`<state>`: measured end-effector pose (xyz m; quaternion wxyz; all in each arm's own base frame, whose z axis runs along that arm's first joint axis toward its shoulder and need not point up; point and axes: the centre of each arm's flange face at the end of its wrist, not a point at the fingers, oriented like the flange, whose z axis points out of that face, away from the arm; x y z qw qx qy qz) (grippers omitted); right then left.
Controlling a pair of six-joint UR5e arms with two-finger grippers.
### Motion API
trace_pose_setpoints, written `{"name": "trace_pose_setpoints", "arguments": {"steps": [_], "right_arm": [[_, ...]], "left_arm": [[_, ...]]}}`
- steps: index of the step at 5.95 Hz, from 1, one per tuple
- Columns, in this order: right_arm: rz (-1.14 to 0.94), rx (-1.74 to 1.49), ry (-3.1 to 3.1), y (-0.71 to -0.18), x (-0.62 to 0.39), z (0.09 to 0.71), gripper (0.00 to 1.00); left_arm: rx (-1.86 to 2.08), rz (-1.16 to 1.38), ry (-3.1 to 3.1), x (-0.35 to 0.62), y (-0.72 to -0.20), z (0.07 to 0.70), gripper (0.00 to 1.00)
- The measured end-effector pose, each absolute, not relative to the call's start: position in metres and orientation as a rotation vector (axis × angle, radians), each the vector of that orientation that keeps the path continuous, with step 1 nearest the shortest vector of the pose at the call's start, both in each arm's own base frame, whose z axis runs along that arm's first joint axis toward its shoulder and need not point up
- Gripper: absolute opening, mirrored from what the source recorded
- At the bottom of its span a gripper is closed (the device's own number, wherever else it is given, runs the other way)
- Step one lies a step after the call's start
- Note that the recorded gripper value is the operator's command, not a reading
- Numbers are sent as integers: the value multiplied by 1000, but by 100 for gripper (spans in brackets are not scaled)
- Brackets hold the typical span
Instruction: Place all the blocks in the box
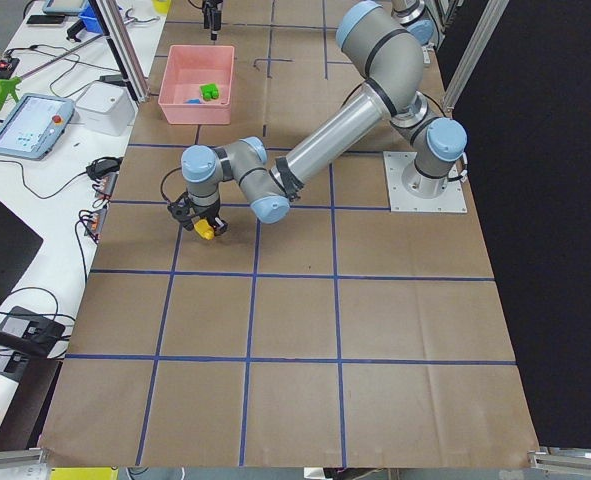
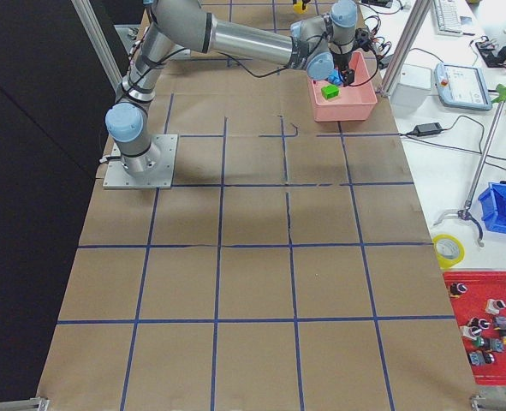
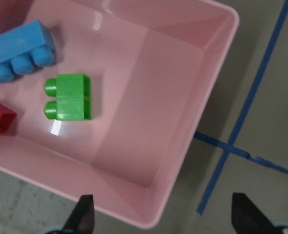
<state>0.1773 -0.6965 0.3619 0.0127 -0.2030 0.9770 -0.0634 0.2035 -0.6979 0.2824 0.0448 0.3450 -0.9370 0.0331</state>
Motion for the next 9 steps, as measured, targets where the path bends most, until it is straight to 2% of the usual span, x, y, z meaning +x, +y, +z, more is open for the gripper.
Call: {"name": "trace_pose_setpoints", "arguments": {"steps": [2,4,6,8,9], "right_arm": [[-33,-616,3100,-639,151,433,100],[-75,-580,3092,-561,159,501,100],[-79,-387,3089,-518,184,487,100],[-110,-355,3101,-493,185,453,100],[-139,-351,3106,-483,182,453,100]], "left_arm": [[774,70,-2941,97,-743,379,23],[457,71,-3004,-58,-751,412,23],[164,60,-3028,-203,-736,404,23],[11,66,-3049,-280,-746,355,23],[-15,80,-3064,-295,-760,317,32]]}}
